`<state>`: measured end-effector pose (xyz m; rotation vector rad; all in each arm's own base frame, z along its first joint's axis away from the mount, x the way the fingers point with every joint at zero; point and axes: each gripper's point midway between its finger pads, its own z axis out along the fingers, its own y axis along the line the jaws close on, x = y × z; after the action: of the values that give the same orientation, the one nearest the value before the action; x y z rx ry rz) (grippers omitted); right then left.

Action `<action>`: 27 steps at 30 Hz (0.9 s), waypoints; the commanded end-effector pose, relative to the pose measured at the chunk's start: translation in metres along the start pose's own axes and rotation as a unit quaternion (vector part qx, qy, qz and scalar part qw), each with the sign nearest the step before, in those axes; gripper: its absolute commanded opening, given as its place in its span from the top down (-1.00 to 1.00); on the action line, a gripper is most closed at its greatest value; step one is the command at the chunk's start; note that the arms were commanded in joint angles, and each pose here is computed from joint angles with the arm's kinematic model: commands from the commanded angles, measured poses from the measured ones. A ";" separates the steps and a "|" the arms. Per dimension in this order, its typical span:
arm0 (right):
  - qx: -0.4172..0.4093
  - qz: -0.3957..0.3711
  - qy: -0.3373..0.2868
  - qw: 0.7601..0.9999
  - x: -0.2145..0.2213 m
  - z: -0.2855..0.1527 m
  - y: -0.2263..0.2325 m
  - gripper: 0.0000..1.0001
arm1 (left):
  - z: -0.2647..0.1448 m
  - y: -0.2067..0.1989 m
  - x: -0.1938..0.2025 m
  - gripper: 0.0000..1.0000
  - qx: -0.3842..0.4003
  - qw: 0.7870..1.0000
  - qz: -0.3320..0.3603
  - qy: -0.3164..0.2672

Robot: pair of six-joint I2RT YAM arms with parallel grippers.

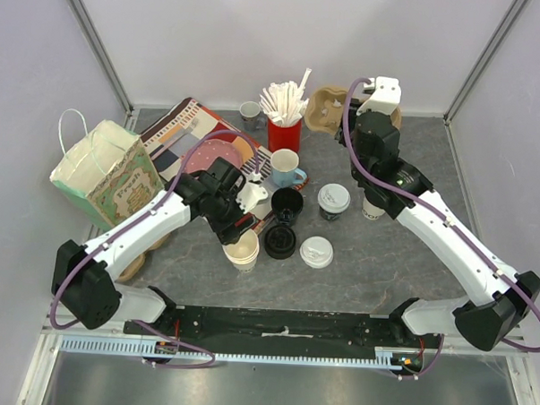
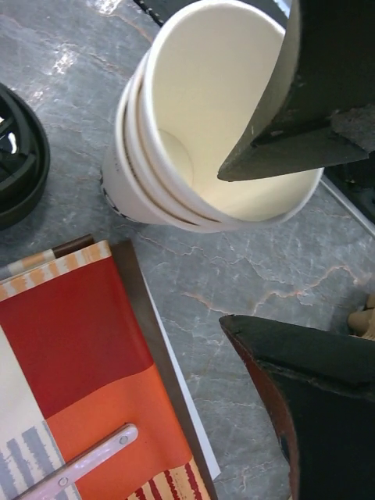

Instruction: Pack the takeout coffee

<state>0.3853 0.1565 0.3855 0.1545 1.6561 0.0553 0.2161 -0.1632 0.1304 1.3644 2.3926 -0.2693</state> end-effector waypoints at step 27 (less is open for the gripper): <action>-0.001 0.009 -0.005 1.000 -0.003 -0.008 -0.018 0.17 | -0.046 0.151 0.073 0.95 -0.159 0.981 -0.109 0.006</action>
<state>0.3827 0.1435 0.3723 0.1468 1.6840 0.0366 0.2684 -0.0259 0.1297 0.9182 2.5795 0.0633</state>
